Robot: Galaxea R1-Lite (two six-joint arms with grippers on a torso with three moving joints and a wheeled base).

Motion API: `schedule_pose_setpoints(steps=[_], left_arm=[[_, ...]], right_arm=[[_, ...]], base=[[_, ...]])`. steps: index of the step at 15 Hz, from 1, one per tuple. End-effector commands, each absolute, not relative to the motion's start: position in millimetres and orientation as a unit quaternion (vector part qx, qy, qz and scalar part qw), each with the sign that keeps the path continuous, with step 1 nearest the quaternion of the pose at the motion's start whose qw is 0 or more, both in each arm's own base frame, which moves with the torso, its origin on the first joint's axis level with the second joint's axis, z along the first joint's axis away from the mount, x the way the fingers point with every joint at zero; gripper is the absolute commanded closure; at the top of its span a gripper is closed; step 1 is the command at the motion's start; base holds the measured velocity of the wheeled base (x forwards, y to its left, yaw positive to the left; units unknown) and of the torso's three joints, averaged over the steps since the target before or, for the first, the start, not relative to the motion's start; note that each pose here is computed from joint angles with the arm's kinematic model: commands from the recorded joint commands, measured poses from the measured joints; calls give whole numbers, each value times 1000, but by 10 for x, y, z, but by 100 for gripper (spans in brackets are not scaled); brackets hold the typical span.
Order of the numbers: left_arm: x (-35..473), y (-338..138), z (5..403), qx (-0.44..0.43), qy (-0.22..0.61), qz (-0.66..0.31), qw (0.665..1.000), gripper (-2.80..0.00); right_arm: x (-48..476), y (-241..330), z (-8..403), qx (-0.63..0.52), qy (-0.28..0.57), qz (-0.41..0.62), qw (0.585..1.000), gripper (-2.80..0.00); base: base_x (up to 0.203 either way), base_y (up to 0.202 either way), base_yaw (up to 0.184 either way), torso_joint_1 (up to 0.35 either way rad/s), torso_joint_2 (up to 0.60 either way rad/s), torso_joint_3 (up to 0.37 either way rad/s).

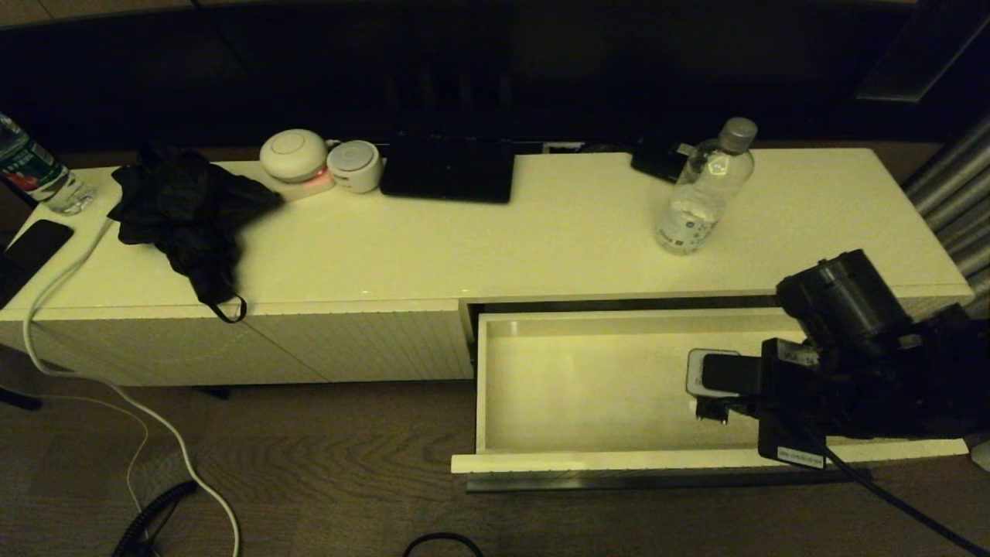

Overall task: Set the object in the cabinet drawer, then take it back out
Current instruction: Open the drawer, then put the mineral water in the drawer

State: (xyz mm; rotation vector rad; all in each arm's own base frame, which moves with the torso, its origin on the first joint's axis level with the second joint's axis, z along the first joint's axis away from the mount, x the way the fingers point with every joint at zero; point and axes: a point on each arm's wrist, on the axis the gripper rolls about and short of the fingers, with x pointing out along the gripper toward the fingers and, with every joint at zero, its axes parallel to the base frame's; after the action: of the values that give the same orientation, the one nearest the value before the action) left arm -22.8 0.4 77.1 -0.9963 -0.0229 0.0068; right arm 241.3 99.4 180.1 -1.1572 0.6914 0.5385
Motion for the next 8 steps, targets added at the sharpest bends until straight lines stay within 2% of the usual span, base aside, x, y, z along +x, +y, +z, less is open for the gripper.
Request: schedule_pose_setpoints(steps=[1,4,8], left_arm=[[-229,4,770,-480,-12,3,877,0],[-229,4,772,-480,-12,3,877,0],[-229,4,772,-480,-12,3,877,0]], right_arm=[[2178,848,2135,-526,278,210,775,0],[1925,685,2379,-476,260,154,826,0],[1706,538,2566,-312,254,67,913,0]], base=[[0,0,0,0,0,0],[0,0,0,0,0,0],[0,0,0,0,0,0]])
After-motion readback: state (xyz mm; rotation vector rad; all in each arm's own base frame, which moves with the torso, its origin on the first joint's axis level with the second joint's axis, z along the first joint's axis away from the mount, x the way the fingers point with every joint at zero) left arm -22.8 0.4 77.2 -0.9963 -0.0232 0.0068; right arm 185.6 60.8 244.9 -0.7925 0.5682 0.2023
